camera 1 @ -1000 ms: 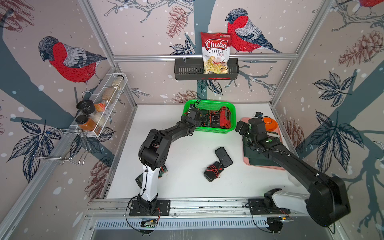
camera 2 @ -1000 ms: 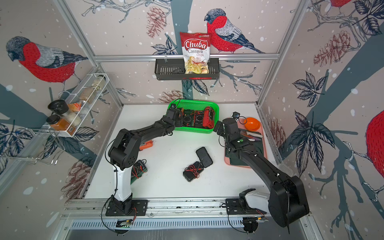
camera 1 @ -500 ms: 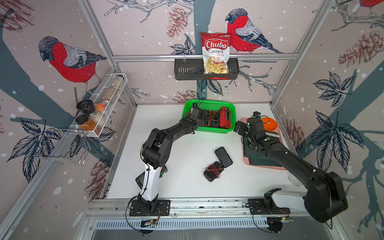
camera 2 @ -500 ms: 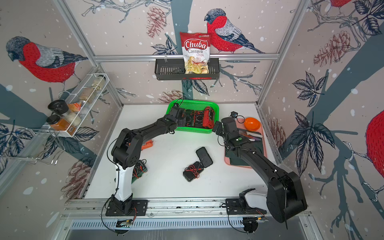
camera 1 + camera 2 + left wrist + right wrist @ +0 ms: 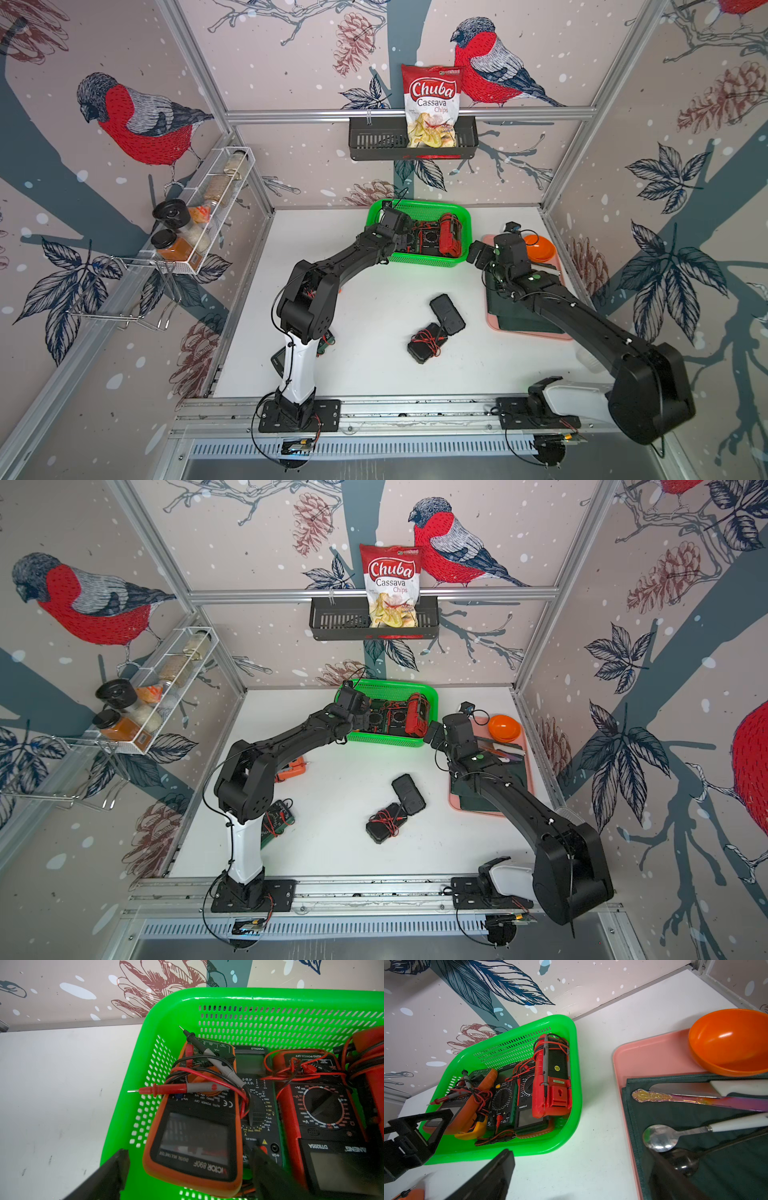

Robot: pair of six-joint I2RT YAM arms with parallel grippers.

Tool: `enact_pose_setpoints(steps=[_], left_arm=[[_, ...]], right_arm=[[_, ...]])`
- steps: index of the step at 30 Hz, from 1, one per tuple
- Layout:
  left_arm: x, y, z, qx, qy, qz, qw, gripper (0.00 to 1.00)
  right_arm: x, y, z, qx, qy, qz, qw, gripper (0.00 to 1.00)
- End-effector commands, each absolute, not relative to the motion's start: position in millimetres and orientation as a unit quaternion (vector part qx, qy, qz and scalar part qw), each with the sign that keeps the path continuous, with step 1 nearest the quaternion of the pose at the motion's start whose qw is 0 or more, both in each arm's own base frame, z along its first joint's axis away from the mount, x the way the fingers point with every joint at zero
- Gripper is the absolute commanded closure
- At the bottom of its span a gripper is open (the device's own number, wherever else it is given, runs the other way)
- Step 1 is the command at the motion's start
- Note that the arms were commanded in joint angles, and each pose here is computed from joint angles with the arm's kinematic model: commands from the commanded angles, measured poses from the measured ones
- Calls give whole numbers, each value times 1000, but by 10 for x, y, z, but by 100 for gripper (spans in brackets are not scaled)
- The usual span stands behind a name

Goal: Put the multimeter into the basket
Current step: Move the basket to the center of the board.

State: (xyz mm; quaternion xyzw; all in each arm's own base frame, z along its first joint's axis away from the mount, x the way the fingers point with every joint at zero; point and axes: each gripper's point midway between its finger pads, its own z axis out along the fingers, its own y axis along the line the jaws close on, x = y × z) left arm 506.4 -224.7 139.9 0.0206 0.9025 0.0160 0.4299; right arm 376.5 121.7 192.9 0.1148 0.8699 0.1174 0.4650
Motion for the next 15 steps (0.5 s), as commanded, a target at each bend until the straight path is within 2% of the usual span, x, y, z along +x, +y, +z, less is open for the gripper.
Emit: enact_pose_setpoints(steps=[1, 2, 4, 15], left_arm=[[5034, -2198, 1411, 13, 904, 23, 428, 37], [5027, -2192, 1386, 11, 905, 24, 425, 46], [5005, -2184, 1330, 10, 908, 23, 419, 54], [4946, -2324, 1019, 11, 922, -28, 385, 57]], right_arm=[[3773, 1218, 1962, 116, 869, 117, 467, 0], [3768, 1209, 1962, 117, 869, 116, 467, 0], [3765, 1199, 1960, 119, 869, 114, 467, 0], [3755, 1176, 1913, 123, 871, 107, 463, 0]])
